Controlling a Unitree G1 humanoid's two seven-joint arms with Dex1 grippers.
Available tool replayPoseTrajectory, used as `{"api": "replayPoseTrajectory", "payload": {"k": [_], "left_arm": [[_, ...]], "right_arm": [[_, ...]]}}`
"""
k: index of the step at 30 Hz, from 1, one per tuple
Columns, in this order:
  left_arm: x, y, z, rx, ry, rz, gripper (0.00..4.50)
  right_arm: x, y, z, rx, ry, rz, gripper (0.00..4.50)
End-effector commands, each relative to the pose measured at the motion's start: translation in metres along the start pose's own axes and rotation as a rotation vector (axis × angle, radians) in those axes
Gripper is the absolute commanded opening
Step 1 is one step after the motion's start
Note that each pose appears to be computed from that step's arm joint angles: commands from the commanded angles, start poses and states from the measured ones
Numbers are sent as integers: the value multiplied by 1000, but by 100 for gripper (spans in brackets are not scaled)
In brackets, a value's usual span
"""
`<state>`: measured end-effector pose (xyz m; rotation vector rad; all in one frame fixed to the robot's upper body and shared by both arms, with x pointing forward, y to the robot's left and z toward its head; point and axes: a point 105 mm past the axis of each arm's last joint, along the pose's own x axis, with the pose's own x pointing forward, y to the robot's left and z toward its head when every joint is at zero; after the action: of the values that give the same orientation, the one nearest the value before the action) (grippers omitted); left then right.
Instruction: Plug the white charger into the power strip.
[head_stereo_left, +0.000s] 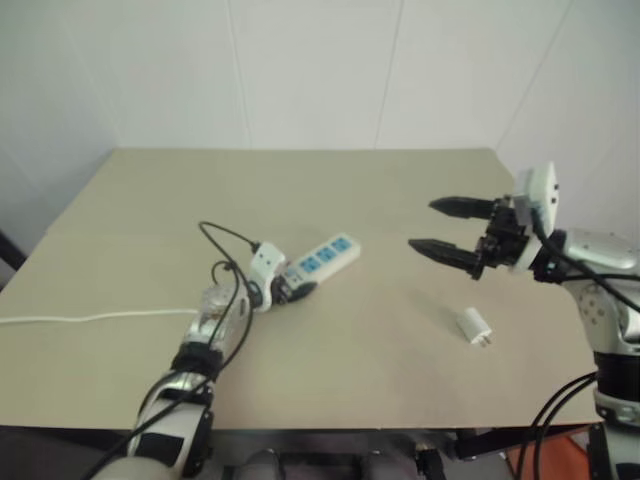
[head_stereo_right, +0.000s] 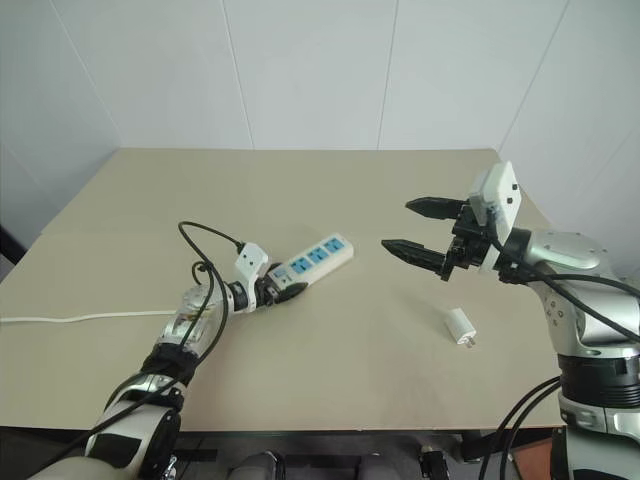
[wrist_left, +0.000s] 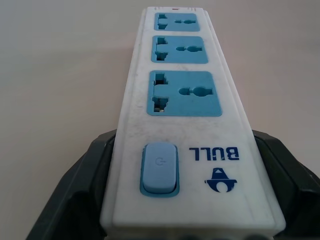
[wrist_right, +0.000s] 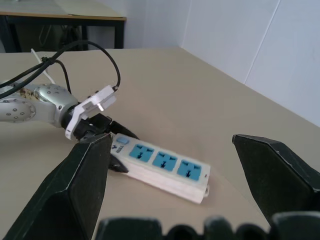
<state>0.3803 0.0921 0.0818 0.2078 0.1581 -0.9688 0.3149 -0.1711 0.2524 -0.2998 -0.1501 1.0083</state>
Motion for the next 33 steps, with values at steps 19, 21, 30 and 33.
{"api": "replayPoseTrajectory", "payload": {"k": [19, 21, 30, 33], "left_arm": [[-47, -67, 5, 259, -9, -529, 332], [-46, -70, 3, 245, -11, -528, 332], [-47, -78, -8, 206, 28, -509, 332], [-47, -79, -11, 193, 36, -495, 332]], "right_arm": [[-15, 0, 14, -27, -27, -36, 450], [-16, 0, 12, -24, -21, -41, 450], [-26, -10, -2, 11, 107, -144, 450], [-31, -21, -6, 61, 176, -218, 450]]}}
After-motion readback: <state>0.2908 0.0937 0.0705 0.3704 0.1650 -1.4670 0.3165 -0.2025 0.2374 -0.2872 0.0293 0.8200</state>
